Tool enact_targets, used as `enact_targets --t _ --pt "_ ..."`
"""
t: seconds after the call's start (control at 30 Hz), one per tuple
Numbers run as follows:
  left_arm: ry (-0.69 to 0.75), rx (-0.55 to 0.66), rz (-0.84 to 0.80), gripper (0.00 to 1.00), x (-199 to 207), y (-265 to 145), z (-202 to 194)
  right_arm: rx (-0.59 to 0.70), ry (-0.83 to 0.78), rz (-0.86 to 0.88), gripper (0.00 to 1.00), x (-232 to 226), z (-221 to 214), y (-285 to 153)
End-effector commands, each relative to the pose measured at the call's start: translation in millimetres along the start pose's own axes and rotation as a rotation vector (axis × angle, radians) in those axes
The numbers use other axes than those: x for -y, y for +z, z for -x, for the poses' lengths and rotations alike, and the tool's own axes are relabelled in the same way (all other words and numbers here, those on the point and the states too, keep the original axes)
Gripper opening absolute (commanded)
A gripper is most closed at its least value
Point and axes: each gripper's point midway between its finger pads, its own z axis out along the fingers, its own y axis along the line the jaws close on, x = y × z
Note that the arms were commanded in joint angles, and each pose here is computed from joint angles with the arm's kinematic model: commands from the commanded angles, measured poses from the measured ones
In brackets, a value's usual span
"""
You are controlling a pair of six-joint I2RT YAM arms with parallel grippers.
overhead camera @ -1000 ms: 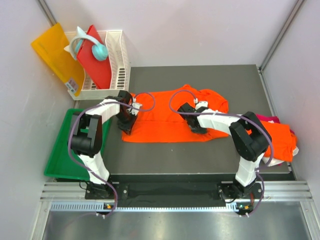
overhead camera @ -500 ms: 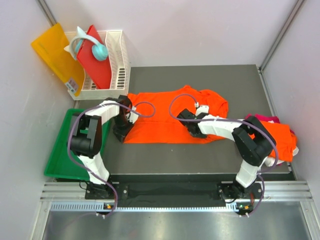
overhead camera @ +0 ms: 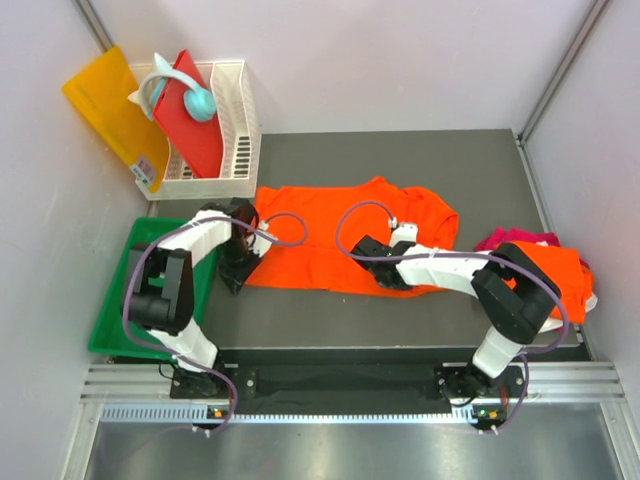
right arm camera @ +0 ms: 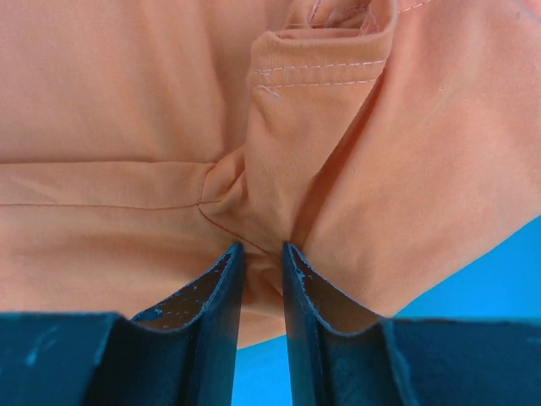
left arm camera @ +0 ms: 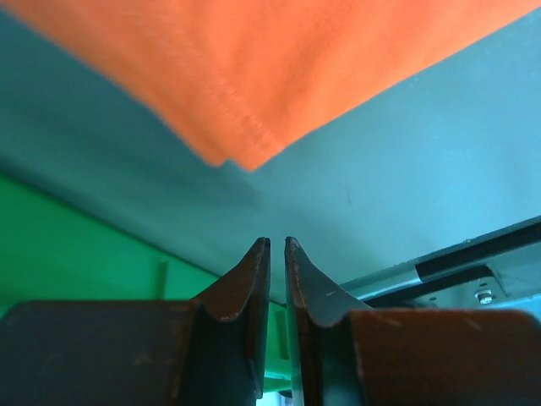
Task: Fold and stack the t-shirts
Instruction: Fold the flattened tshirt in 1/3 of the way
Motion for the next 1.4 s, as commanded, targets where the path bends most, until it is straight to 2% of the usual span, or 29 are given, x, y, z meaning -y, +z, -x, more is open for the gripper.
enact_targets --t 0.0,0.1,0.17,0.33,0.47,0.6,0.83,1.0,1.1,1.2,1.37 --pt "-0.009 0.197 0.081 0.2 -9 -33 27 -0.247 -0.136 -0.075 0.27 30 -67 -6" --pt "-0.051 0.336 0.088 0.25 -10 -53 53 -0.187 -0.116 -0.066 0.32 20 -47 -9" --pt "-0.085 0.421 0.055 0.28 -3 -64 68 -0.151 -0.099 -0.045 0.39 10 -30 -13" --pt "-0.165 0.544 0.001 0.36 2 -70 96 -0.075 -0.085 -0.034 0.47 -5 4 -15" --pt "-0.211 0.538 -0.059 0.4 6 -50 107 -0.038 -0.062 -0.037 0.56 -8 19 -11" --pt "-0.255 0.477 -0.073 0.4 3 -29 110 0.02 -0.022 -0.027 0.65 -11 34 -12" --pt "-0.283 0.457 -0.075 0.38 3 -21 108 0.163 0.083 0.038 0.66 -8 60 -24" --pt "-0.292 0.492 -0.078 0.36 7 -29 105 0.231 0.141 0.181 0.65 -14 81 -41" --pt "-0.273 0.482 -0.092 0.32 10 -31 101 0.229 0.139 0.235 0.62 -18 77 -42" --pt "-0.263 0.456 -0.111 0.22 16 -26 94 0.172 0.107 0.246 0.59 -26 64 -35" --pt "-0.281 0.345 -0.115 0.14 14 -7 85 0.098 0.084 0.26 0.57 -38 41 -22"
